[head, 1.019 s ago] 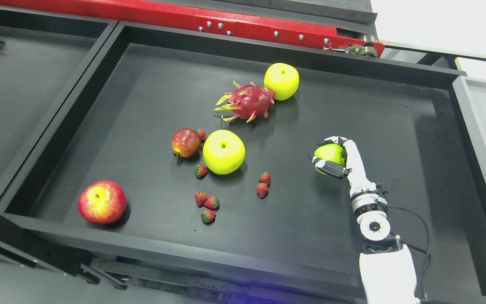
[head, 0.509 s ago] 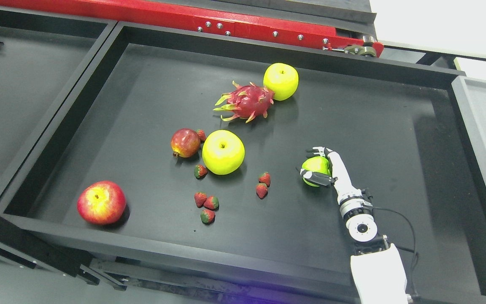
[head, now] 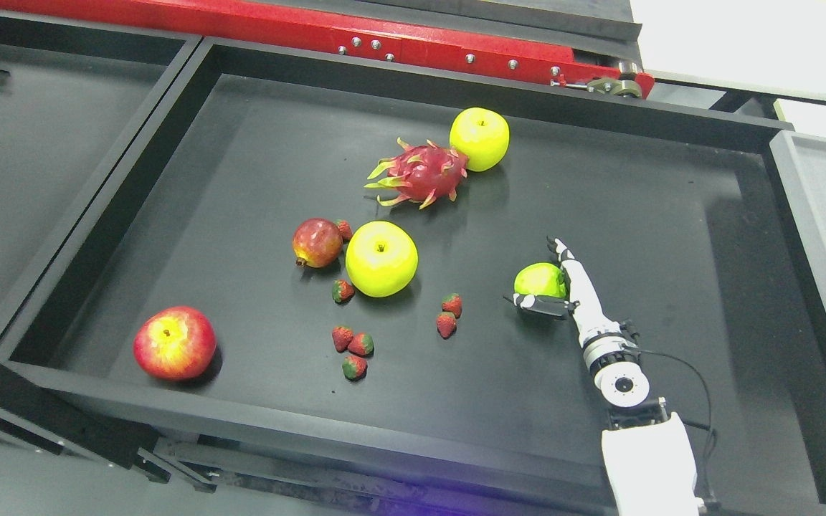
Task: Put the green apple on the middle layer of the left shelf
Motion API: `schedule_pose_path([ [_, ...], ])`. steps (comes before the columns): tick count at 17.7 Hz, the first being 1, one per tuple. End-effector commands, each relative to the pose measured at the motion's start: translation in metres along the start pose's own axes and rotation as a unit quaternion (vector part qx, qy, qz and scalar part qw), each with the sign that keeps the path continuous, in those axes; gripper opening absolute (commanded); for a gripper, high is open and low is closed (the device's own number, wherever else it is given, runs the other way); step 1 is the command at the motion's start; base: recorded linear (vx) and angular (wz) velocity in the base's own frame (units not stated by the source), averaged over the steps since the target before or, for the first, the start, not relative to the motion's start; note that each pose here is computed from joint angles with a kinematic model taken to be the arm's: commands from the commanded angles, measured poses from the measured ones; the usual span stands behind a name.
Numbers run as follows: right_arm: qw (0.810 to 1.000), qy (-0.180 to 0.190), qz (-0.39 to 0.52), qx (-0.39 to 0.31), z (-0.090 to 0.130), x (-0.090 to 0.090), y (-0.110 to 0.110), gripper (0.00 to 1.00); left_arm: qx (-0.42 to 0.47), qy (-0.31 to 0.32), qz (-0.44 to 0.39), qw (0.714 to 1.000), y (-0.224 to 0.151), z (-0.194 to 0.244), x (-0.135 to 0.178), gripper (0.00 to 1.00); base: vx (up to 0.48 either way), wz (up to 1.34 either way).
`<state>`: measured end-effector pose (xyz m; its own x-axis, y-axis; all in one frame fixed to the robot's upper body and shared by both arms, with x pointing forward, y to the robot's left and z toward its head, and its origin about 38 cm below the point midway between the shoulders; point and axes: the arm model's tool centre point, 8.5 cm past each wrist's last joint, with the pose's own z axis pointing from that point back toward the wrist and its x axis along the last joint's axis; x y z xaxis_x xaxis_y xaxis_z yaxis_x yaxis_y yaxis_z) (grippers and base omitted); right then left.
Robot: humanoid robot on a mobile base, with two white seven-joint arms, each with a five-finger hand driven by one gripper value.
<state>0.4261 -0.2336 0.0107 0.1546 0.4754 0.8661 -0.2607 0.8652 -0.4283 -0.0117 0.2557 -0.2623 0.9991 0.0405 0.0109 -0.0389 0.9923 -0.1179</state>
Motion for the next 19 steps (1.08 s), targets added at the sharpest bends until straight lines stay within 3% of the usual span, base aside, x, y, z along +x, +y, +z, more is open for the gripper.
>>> schedule_pose_path([
  [1, 0.990, -0.070, -0.036, -0.113, 0.012, 0.037, -0.065, 0.99, 0.009, 0.000, -0.001, 1.000, 0.011, 0.002, 0.000, 1.00, -0.001, 0.02],
  [5, 0.979, -0.110, -0.079, -0.155, 0.025, 0.055, -0.095, 1.00, 0.009, 0.000, -0.001, 1.000, 0.011, 0.002, 0.000, 1.00, 0.000, -0.01],
  [10, 0.966, -0.155, -0.131, -0.157, 0.047, 0.068, -0.098, 1.00, 0.009, 0.000, -0.001, 1.000, 0.011, 0.002, 0.000, 1.00, 0.001, 0.00],
  [15, 0.955, -0.173, -0.198, -0.140, 0.079, 0.056, -0.081, 1.00, 0.009, 0.000, -0.001, 1.000, 0.011, 0.002, 0.000, 1.00, 0.000, 0.00],
  [19, 0.958, -0.149, -0.204, -0.136, 0.099, 0.031, -0.067, 1.00, 0.009, 0.000, -0.001, 1.000, 0.011, 0.002, 0.000, 1.00, 0.000, 0.00],
])
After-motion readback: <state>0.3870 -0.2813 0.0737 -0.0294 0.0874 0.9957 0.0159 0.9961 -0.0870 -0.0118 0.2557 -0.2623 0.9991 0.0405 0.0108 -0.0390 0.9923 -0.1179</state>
